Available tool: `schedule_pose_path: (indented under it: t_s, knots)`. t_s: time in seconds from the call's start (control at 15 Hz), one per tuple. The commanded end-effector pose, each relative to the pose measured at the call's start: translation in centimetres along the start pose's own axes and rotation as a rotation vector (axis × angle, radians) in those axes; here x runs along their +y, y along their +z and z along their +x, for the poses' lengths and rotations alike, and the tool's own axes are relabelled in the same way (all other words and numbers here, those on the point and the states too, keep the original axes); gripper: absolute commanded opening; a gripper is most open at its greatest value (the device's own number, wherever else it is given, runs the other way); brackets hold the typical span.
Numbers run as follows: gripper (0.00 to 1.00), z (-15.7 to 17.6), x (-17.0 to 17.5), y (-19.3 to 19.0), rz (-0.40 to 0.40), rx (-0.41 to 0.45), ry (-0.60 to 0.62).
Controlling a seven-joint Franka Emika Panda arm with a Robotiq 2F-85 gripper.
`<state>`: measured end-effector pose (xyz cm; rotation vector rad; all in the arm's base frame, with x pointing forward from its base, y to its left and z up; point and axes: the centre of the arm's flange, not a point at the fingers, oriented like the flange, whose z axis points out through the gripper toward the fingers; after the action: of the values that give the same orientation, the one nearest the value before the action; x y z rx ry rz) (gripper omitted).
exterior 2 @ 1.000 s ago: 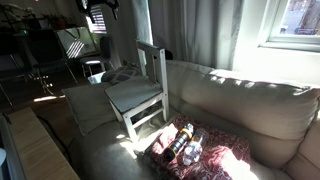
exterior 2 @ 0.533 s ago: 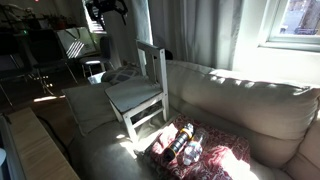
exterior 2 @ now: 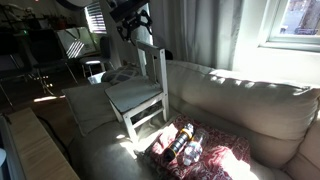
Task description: Twist the chair 45 degrees
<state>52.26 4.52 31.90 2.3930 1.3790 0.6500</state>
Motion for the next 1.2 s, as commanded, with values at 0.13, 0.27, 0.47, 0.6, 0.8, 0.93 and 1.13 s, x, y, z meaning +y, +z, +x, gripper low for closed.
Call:
schedule_pose_path:
  t_s: [0.13,0.27,0.47,0.6,0.8,0.93,1.13]
  knots:
    - [1.00,-1.5,2.3,1.2,-0.045,-0.006,-0.035]
    - [1.00,-1.2,2.3,1.3,-0.047,-0.003,-0.044]
    - [1.00,-1.7,2.0,2.7,-0.004,0.016,-0.057]
    - [1.00,-2.2,1.4,4.2,0.008,0.020,-0.074]
    - [1.00,-2.3,0.7,5.8,-0.001,0.063,-0.074]
    - [1.00,-2.2,0.5,6.4,-0.014,0.102,-0.077]
    - [1.00,-2.3,-0.2,7.8,-0.036,0.131,-0.114]
